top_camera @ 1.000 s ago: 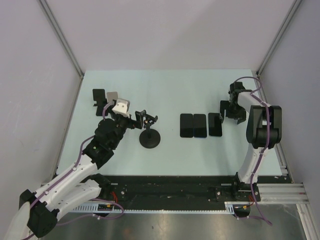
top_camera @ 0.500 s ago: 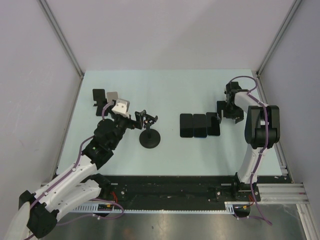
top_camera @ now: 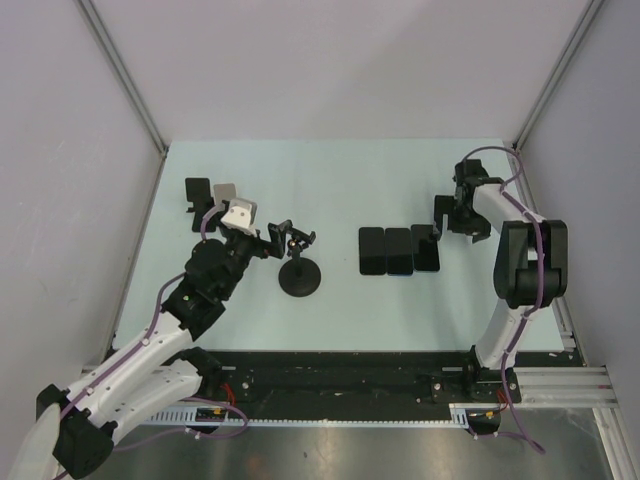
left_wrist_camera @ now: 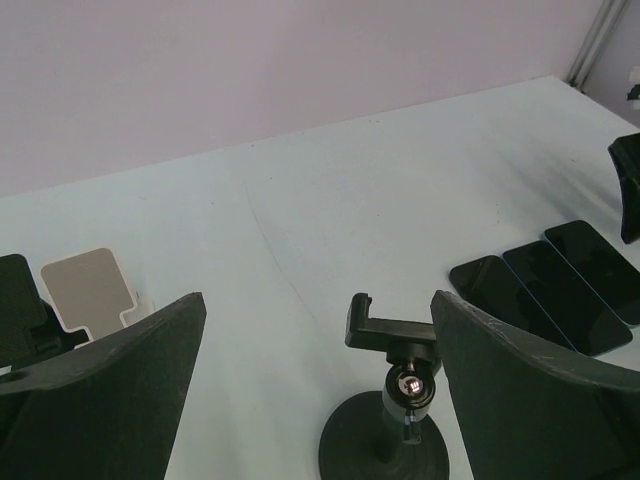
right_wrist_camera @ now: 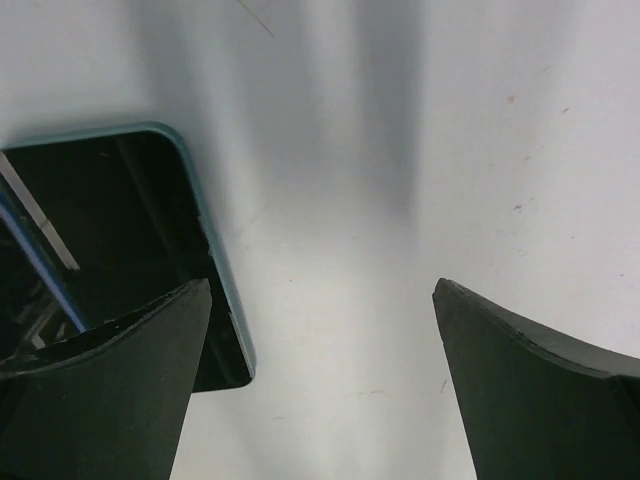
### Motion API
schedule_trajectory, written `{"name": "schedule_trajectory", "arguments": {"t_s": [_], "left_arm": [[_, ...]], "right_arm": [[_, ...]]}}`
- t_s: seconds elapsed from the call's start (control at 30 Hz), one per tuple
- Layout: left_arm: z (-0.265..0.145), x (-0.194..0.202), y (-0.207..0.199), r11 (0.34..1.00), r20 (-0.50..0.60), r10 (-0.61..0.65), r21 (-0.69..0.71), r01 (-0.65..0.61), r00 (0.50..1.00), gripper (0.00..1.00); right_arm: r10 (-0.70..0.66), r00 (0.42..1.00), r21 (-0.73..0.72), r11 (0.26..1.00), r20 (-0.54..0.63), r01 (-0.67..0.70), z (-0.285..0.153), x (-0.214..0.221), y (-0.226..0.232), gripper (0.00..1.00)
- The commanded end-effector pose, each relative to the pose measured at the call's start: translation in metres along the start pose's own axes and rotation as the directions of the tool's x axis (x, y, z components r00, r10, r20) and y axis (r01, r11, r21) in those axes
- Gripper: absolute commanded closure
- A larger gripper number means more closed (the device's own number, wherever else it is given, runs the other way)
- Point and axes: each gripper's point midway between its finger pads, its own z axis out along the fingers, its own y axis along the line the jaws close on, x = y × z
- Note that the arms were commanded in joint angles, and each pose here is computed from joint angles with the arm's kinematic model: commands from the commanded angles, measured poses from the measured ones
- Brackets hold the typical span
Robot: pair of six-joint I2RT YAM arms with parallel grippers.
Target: Remove the phone from the phone stand
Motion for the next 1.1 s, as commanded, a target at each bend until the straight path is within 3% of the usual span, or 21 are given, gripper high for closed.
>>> {"name": "schedule_trajectory", "arguments": {"t_s": [0.0,0.13,0.47,0.7,1.07], "left_arm": [[-0.002,-0.016,-0.001,1.000,0.047,-0.005,0.016,0.005,0.999,0.00],[-0.002,-0.014,-0.003,0.999,0.042,-0.030,0.023,0.029,0.999,0.00],[-0.003,-0.013,-0.004,0.999,0.034,-0.039,0.027,0.038,0.999,0.00],[-0.004,-0.013,-0.003,0.999,0.031,-0.035,0.023,0.035,0.999,0.00],[-0.004,-0.013,-0.003,0.999,0.028,-0.033,0.025,0.032,0.999,0.00]], "right_arm": [[0.051,0.977,-0.055,0.998,0.205,-0.040,-0.031,-0.046,0.012,0.00],[0.042,0.961,-0.072,0.997,0.272,-0.023,-0.032,-0.074,0.025,0.00],[-0.012,0.964,-0.033,0.999,0.265,0.022,0.002,-0.117,0.053,0.00],[-0.019,0.981,-0.017,1.000,0.194,0.023,0.032,-0.106,0.054,0.00],[-0.015,0.990,-0.027,0.999,0.143,0.019,0.034,-0.075,0.053,0.00]]}}
